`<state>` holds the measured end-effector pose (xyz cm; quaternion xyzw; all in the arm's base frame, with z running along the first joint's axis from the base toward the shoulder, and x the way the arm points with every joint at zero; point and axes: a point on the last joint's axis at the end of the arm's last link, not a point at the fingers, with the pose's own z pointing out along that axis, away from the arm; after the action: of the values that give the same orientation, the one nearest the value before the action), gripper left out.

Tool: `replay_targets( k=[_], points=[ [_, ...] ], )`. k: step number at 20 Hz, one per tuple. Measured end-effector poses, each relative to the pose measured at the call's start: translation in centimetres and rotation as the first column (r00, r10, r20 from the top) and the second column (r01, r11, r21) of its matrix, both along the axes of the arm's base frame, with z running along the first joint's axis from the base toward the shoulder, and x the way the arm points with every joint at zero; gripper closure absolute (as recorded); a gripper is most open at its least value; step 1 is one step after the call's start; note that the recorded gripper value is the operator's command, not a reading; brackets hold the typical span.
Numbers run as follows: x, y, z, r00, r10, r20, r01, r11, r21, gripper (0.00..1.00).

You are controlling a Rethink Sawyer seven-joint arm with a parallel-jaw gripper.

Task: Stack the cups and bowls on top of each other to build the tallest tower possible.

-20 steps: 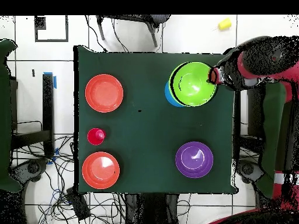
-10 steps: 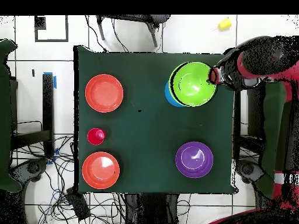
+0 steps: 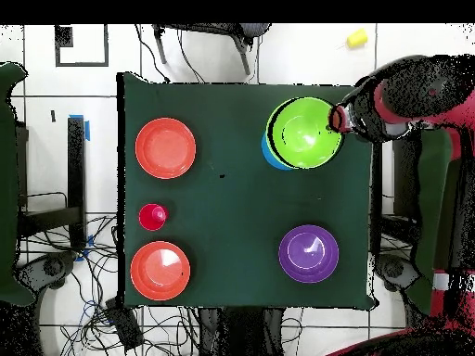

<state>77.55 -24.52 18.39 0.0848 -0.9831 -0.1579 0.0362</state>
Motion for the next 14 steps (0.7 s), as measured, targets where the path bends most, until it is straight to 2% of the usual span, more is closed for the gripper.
replay_targets(
  k=[14],
  points=[
    [0.8,1.6,0.3,0.9998,0.018,0.007,-0.018,0.9998,-0.004,1.00]
  ],
)
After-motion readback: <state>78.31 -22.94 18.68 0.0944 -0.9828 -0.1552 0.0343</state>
